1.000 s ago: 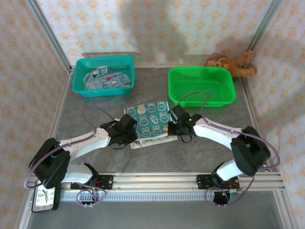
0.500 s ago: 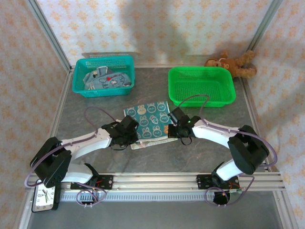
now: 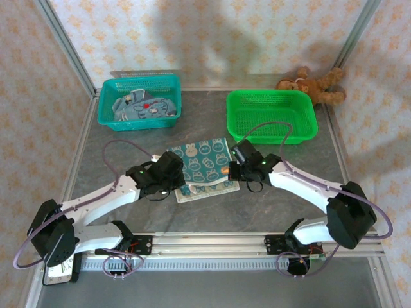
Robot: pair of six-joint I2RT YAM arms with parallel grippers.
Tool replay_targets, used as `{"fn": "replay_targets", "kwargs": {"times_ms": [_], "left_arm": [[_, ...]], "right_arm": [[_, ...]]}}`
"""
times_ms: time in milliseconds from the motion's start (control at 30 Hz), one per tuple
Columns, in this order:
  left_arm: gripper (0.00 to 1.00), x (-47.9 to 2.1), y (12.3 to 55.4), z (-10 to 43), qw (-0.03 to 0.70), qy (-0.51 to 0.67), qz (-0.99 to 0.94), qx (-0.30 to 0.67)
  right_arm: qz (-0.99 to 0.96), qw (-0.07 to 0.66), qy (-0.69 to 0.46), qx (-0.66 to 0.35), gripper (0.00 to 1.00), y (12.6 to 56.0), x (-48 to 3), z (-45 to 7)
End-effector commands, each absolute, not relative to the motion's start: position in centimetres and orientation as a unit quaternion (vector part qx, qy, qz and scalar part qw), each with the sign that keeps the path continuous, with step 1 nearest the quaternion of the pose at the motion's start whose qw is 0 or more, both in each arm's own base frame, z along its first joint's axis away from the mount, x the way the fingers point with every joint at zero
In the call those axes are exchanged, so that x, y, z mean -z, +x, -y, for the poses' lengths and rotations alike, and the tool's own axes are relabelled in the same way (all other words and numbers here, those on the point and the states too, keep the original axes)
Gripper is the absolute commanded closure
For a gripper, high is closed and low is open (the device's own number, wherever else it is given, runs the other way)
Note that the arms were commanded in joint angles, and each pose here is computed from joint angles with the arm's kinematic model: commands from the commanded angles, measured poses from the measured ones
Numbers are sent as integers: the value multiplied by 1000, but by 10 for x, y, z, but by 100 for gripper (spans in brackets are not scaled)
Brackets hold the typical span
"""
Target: Fold and stack the towels
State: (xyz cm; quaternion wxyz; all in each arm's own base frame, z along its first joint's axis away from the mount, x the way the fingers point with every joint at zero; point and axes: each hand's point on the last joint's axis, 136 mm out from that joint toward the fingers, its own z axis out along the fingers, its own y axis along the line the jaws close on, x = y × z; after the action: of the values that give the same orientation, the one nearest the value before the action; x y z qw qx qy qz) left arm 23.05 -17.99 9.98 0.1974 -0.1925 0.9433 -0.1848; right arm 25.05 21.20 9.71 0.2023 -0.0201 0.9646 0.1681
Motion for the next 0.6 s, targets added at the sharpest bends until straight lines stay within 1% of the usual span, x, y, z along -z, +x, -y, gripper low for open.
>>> {"fn": "replay_targets", "kwargs": {"times_ms": [0, 200, 567], "left_arm": [[100, -114, 231, 174, 214, -206, -938, 179], [100, -121, 233, 174, 222, -207, -935, 184], [100, -77, 223, 182, 184, -202, -947, 171]], "right_arm": [[-962, 218, -12, -163, 98, 250, -113, -207], [-959, 229, -7, -166, 97, 250, -123, -204], [-969, 194, -7, -154, 97, 241, -85, -202]]}}
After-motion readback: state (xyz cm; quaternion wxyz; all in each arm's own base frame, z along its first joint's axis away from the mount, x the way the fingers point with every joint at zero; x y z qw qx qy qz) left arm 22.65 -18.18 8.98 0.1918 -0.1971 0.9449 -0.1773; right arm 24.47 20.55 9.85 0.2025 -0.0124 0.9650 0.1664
